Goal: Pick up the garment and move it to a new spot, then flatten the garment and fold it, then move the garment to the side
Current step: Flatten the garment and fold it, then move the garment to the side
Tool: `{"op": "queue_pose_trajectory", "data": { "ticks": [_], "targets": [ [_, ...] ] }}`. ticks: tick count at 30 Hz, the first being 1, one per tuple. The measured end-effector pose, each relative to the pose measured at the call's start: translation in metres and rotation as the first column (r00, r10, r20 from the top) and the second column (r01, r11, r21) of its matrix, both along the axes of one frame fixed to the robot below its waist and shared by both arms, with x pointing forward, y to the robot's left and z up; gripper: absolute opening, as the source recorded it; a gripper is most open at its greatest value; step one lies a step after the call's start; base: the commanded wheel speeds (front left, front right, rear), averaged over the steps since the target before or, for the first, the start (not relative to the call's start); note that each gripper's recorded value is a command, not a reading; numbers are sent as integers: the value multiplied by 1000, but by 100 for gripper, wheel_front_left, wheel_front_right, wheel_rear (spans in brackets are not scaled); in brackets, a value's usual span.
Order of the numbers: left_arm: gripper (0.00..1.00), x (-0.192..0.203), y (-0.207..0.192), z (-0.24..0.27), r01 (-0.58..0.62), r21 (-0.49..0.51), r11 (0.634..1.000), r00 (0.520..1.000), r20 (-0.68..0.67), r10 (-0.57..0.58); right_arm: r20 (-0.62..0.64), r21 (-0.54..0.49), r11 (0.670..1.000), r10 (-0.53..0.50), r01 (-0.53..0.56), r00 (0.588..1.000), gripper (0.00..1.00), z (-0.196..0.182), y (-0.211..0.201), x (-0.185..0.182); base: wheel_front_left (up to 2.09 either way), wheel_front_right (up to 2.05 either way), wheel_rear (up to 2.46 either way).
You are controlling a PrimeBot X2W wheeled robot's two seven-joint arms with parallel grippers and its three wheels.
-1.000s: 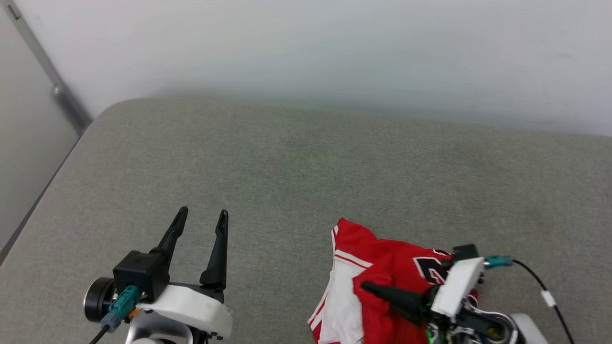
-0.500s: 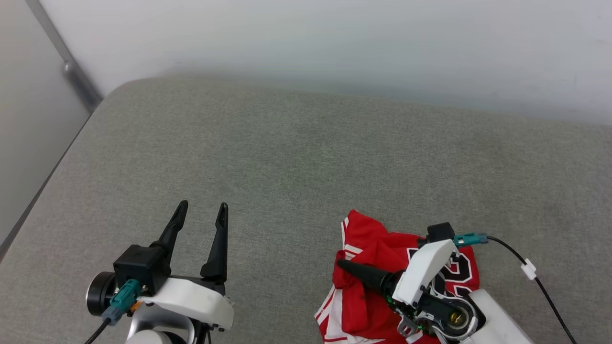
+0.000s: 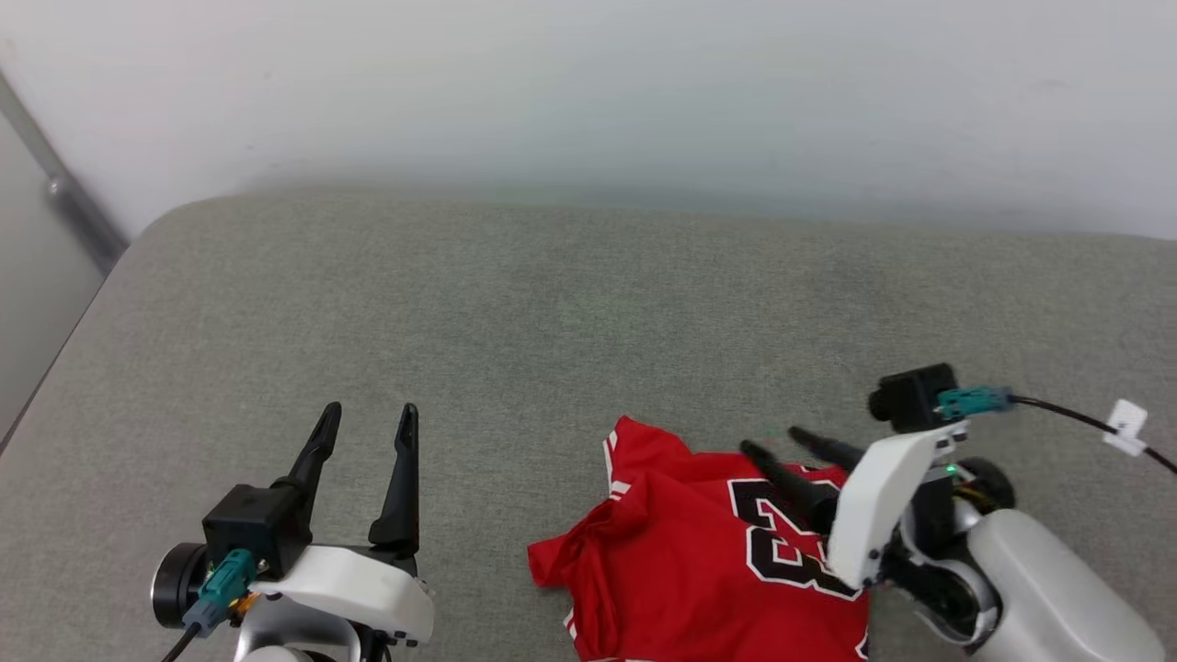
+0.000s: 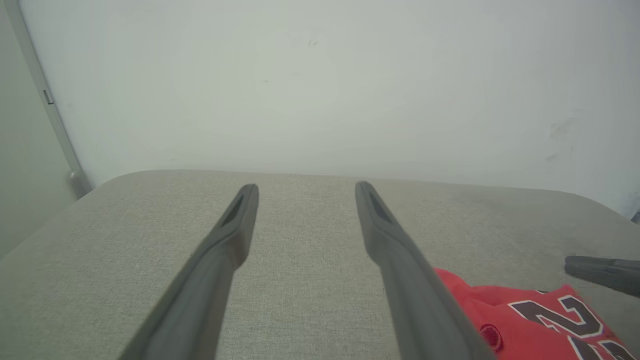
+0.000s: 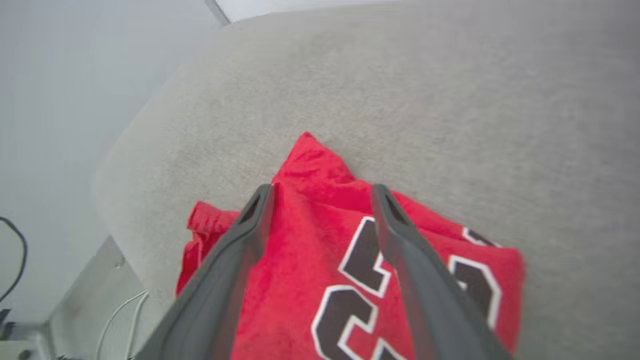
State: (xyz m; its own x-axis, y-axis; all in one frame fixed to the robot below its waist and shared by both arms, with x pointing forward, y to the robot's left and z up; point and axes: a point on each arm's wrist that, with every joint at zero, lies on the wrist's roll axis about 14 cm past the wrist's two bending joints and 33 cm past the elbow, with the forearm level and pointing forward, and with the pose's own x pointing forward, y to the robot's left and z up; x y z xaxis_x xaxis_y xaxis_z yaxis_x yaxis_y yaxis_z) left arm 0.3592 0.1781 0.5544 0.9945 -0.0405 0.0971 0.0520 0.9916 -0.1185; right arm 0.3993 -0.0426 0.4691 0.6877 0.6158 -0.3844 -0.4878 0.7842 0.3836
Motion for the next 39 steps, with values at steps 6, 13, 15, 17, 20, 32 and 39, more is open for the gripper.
{"op": "queue_pose_trajectory", "data": {
  "ticks": [6,13,15,17,20,32,39],
  "targets": [
    [100,2,-4,-3,7,-3,1000,1000,-2,-7,296,-122,959,-209,254,932,100,32,-92,21,0,0,0],
    [100,5,-2,-7,-6,2,1000,1000,-7,6,508,-16,871,-416,491,754,100,80,-154,5,0,0,0],
    [100,5,1,-10,-18,6,1000,1000,-13,18,544,23,858,-441,513,714,100,92,-157,-4,0,0,0],
    [100,4,3,-12,-24,9,1000,1000,-19,24,556,42,843,-465,536,689,100,96,-158,-14,0,0,0],
    [100,1,6,-15,-34,12,999,999,-26,34,543,56,838,-481,542,688,100,93,-152,-29,0,0,0],
    [100,-10,2,-25,-19,26,999,998,-52,21,504,48,815,-519,577,690,100,85,-150,-72,0,0,0],
    [100,-10,-4,-26,0,30,1000,998,-61,2,501,41,811,-522,584,690,100,86,-152,-76,0,0,0]
  ]
}}
